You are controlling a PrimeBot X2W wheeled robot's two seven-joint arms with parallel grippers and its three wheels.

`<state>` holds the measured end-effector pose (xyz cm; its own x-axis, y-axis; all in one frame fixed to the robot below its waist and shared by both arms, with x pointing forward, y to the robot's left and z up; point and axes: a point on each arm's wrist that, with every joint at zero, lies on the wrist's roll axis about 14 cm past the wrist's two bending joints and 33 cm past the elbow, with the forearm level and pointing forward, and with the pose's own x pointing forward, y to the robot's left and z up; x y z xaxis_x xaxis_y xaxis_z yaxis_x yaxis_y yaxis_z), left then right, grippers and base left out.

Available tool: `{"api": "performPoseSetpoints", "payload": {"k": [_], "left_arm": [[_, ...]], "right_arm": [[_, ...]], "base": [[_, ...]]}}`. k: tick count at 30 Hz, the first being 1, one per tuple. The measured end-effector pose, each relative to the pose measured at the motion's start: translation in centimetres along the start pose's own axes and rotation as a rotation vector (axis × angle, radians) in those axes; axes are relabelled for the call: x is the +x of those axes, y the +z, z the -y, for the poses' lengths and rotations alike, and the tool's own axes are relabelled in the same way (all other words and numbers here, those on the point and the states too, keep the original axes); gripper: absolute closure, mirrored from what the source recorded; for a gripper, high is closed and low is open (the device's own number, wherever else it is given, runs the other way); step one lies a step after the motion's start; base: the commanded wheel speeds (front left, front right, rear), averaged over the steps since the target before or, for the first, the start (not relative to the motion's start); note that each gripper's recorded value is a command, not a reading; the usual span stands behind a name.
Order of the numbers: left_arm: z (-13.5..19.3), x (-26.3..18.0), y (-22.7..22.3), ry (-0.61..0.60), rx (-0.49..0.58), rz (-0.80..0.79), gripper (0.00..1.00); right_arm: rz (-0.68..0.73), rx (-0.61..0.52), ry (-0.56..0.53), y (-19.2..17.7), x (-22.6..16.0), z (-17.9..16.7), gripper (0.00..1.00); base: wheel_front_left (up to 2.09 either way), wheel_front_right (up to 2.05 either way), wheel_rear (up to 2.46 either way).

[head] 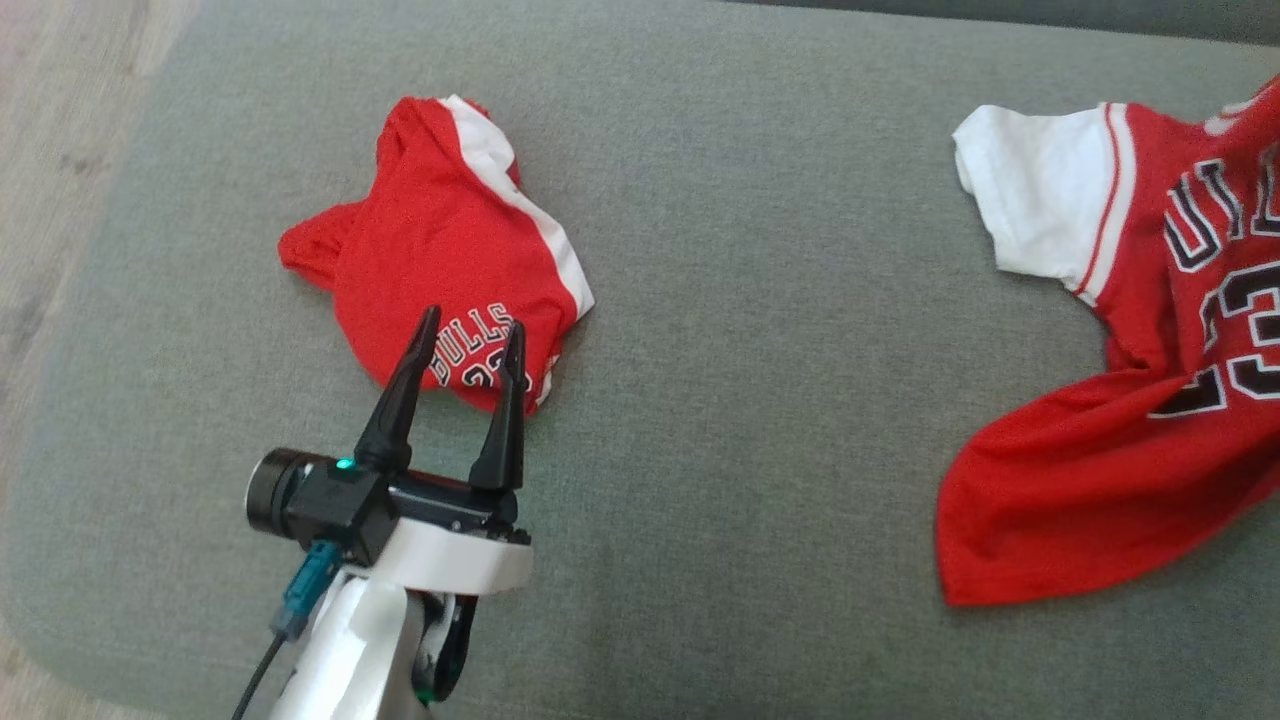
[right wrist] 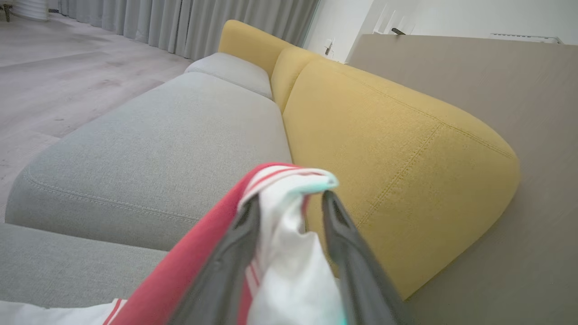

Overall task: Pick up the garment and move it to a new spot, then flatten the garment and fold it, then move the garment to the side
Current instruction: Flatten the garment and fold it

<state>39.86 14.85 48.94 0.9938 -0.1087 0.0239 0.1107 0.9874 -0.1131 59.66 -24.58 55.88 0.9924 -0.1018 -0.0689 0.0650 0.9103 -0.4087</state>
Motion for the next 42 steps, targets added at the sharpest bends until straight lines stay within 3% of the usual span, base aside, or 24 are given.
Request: {"api": "performPoseSetpoints", "payload": {"k": [4,12,20,31,42], "left_arm": [[-0.4,0.2,-0.2,0.01,0.0,-0.005,0.0],[0.7,0.3,1.5,-0.021,0.001,0.043,0.0],[2.1,-0.7,2.4,-0.053,-0.002,0.07,0.0],[3.2,-1.6,2.6,-0.075,-0.01,0.077,0.0],[3.0,-1.4,1.5,-0.073,-0.009,0.046,0.0]], "right_arm": [[0.058,0.02,-0.022,0.8,0.9,0.1,0.0],[0.163,0.08,0.019,2.6,-2.1,-2.6,0.0],[0.158,0.237,0.143,0.2,-8.0,-7.9,0.0],[0.087,0.489,0.246,-5.0,-17.8,-11.3,0.0],[0.091,0.484,0.261,-4.8,-17.8,-11.7,0.0]], "base": [[0.0,0.0,0.0],[0.0,0.0,0.0],[0.0,0.0,0.0],[0.0,0.0,0.0],[0.0,0.0,0.0]]}}
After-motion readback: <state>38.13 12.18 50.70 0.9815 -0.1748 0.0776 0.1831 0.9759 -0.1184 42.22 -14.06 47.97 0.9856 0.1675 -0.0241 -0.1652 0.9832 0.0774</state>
